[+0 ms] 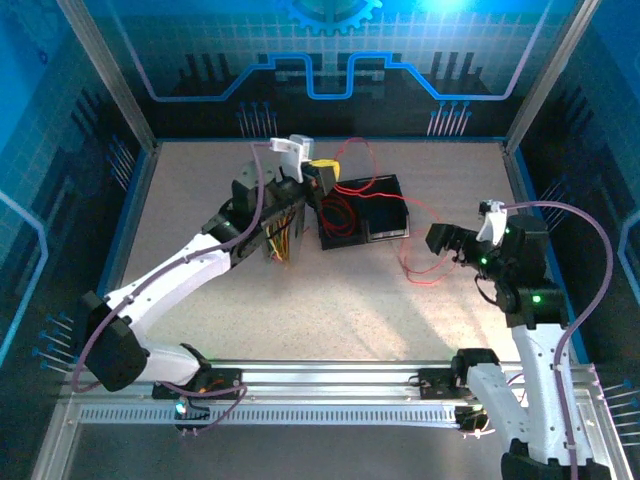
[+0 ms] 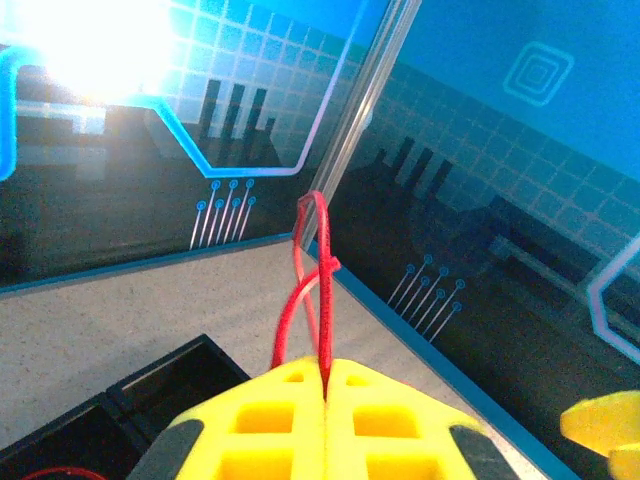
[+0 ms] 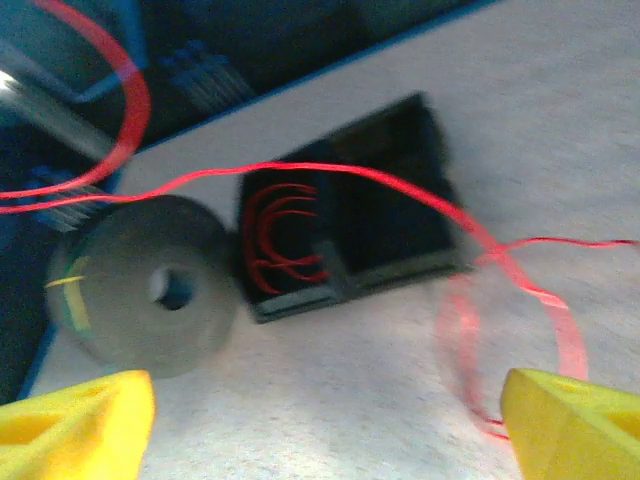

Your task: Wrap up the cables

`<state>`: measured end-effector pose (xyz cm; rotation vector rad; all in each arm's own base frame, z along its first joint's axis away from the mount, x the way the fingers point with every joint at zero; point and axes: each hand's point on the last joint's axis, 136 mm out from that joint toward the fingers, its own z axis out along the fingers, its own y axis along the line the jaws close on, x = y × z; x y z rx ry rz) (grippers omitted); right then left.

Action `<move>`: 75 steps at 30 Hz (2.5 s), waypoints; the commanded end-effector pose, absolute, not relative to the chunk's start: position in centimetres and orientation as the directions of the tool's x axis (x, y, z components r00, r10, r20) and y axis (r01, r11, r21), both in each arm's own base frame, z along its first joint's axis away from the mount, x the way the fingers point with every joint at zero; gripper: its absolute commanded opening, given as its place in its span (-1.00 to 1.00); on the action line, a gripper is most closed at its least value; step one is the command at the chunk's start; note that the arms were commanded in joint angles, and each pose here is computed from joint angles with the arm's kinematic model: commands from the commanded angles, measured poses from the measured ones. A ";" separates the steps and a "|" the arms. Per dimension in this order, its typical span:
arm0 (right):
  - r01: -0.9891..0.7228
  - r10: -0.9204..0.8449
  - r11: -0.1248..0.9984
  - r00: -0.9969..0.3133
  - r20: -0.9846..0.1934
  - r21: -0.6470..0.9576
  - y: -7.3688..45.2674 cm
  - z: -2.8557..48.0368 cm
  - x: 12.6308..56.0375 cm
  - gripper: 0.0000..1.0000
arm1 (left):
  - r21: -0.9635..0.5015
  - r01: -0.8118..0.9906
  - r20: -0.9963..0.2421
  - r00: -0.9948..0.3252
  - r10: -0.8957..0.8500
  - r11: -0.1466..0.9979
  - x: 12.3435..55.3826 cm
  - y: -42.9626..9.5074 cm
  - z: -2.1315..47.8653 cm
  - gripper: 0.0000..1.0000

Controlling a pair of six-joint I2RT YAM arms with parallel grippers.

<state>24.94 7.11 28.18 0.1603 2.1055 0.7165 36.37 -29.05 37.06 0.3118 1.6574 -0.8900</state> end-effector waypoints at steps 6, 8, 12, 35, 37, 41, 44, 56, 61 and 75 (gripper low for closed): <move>-0.395 0.350 0.549 -0.692 -0.631 0.737 14.0 32.6 27.1 0.52 | -0.419 0.667 -0.907 -0.273 -0.320 0.616 35.0 -30.8 39.4 -1.00; -0.381 0.365 0.518 -0.712 -0.600 0.766 14.8 32.5 28.0 0.46 | -0.431 0.674 -0.901 -0.285 -0.327 0.600 34.6 -31.0 39.1 -1.00; -0.331 0.407 0.468 -0.742 -0.533 0.819 16.3 31.7 30.2 0.23 | -0.453 0.688 -0.889 -0.300 -0.347 0.567 33.8 -31.2 39.0 -1.00; -0.255 0.424 0.508 -0.757 -0.496 0.823 19.2 28.2 34.3 -0.60 | -0.456 0.708 -0.888 -0.319 -0.332 0.540 32.6 -31.6 37.7 -1.00; -0.246 0.423 0.528 -0.754 -0.503 0.813 18.5 28.0 34.1 -0.80 | -0.455 0.709 -0.889 -0.320 -0.329 0.539 32.5 -31.6 37.7 -1.00; -0.253 0.403 0.597 -0.726 -0.558 0.761 16.6 28.0 33.4 -1.00 | -0.436 0.703 -0.899 -0.308 -0.311 0.563 32.6 -31.3 37.5 -1.00; -0.273 0.367 0.644 -0.709 -0.602 0.714 15.0 28.1 32.7 -1.00 | -0.407 0.678 -0.913 -0.295 -0.281 0.612 33.4 -30.8 36.9 -1.00; -0.356 0.372 0.626 -0.646 -0.667 0.694 12.0 32.1 32.1 -1.00 | -0.426 0.730 -0.894 -0.432 -0.122 0.534 33.3 -32.9 32.2 -1.00; -0.432 0.296 0.561 -0.692 -0.658 0.706 13.5 33.7 30.7 -1.00 | -0.366 0.684 -0.913 -0.394 -0.103 0.631 35.0 -31.8 30.7 -1.00; -0.427 0.149 0.414 -0.839 -0.523 0.804 16.3 32.3 26.9 -1.00 | -0.297 0.640 -0.955 -0.210 -0.211 0.708 39.6 -28.6 35.9 -1.00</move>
